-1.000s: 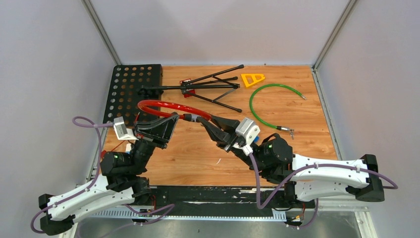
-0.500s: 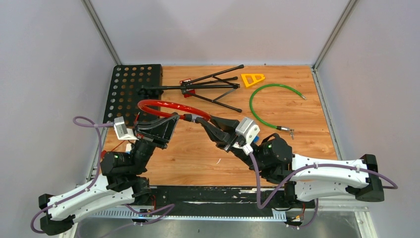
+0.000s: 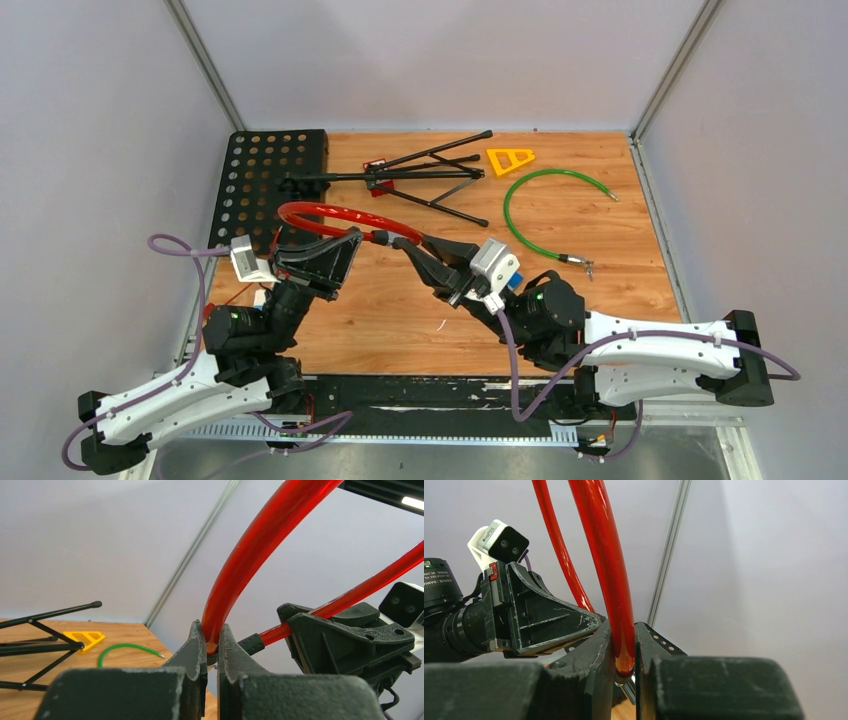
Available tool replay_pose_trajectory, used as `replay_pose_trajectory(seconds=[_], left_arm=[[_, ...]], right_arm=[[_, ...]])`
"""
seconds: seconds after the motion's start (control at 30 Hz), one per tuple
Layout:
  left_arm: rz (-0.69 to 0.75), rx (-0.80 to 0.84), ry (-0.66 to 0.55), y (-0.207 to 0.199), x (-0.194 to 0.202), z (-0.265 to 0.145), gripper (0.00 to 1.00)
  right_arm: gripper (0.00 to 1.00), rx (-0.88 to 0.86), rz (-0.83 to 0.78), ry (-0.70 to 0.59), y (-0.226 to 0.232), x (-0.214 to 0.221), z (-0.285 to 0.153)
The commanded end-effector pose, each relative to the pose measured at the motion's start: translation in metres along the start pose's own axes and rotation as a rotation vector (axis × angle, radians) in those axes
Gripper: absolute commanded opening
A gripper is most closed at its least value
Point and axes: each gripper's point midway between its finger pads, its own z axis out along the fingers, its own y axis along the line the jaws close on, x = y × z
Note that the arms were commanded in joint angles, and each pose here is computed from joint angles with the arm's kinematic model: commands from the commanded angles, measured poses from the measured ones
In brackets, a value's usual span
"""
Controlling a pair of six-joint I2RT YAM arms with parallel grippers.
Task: Lock with the key
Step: Lock the lock.
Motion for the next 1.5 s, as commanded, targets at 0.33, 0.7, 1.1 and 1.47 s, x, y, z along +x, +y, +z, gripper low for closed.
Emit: replay_pose_trajectory(seconds=[0.33, 0.7, 1.1, 1.47], left_arm=[[-0.056, 0.125, -0.039, -0.035, -0.026, 0.005, 0.0], [-0.064, 0.191, -0.029, -0.05, -0.027, 0.007, 0.0], [-0.039, 0.184, -0.034, -0.047, -0.03, 0.005, 0.0], [0.192, 0.515, -0.172, -0.089, -0.044, -0.025, 0.0]], right_arm=[[0.0, 0.078, -0.036, -0.091, -0.017, -0.022, 0.002], [0.0, 0.111, -0.034, -0.118, -0.023, -0.028, 0.0], [0.0, 0.099, 0.0, -0.13, -0.024, -0.036, -0.002], [0.0, 0.043, 0.27, 0.011, -0.028, -0.062, -0.012]])
